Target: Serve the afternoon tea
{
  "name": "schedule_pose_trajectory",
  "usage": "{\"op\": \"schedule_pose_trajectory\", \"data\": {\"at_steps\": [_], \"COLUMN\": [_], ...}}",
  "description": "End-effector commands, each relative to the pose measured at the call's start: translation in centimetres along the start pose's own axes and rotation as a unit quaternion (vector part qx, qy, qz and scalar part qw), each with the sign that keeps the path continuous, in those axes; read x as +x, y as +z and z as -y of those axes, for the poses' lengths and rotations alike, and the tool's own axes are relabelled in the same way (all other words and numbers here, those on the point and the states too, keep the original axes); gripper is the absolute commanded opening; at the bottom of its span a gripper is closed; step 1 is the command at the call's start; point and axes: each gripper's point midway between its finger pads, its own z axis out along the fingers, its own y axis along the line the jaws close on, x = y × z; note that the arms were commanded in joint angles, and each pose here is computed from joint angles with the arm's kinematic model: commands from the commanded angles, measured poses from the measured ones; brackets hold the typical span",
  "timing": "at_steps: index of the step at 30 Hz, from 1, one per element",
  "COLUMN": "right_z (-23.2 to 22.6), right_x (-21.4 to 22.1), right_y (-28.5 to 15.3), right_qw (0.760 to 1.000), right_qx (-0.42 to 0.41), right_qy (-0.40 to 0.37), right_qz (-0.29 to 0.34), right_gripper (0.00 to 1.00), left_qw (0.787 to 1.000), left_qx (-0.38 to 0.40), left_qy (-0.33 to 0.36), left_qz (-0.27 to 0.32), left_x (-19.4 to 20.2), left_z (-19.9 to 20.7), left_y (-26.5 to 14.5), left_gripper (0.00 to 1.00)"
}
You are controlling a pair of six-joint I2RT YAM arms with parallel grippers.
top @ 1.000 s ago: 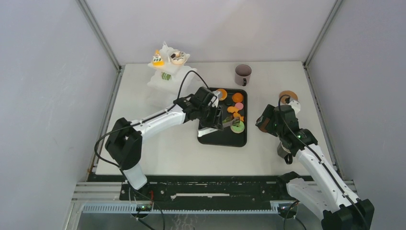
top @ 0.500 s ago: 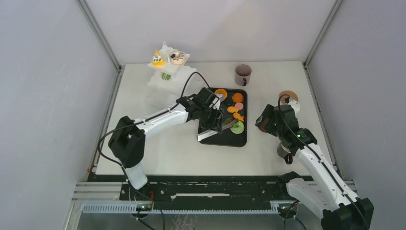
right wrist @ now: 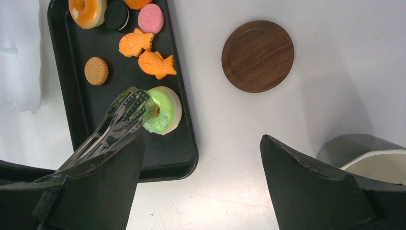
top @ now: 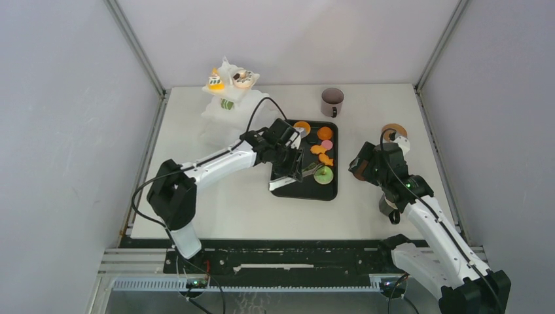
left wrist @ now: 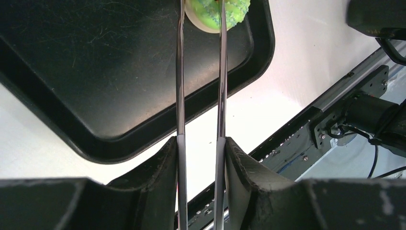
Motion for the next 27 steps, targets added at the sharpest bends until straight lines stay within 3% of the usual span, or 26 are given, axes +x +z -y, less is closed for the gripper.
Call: {"op": "schedule_pose_trajectory", "data": {"at_steps": [1, 8, 14, 21, 27], "right_z": [-0.5, -0.4, -0.4, -0.4, -0.4], "right_x": [-1.1, -1.0, -1.2, -1.1, -1.0], "right_y": [-0.3, -0.3, -0.6, -0.5, -0.6], "right_qw": [1.000, 1.000, 1.000, 1.000, 1.000], "right_qx": [-0.011, -0.008, -0.011, -0.012, -0.012], "right_qy": [0.004, 0.006, 0.006, 0.009, 0.007], "right_qz": [0.021, 0.020, 0.026, 0.023, 0.023], "right_gripper": [0.98, 0.98, 0.98, 0.98, 0.98], "left_qw": [0.996, 0.994, 0.983, 0.948, 0.921], "left_qx": [0.023, 0.000, -0.059, -0.145, -0.172], "left_qy": [0.038, 0.042, 0.030, -0.066, -0.162], "left_qz": [0.073, 0.104, 0.169, 0.274, 0.310], "left_x": [-3.3, -4.1, -6.5, -9.9, -11.4], "left_z": [2.9, 2.6, 1.6, -1.4, -5.0], "left_y": [-4.8, -7.4, -12.1, -16.6, -17.4], "left_gripper": [0.00, 0.00, 0.00, 0.00, 0.00]}}
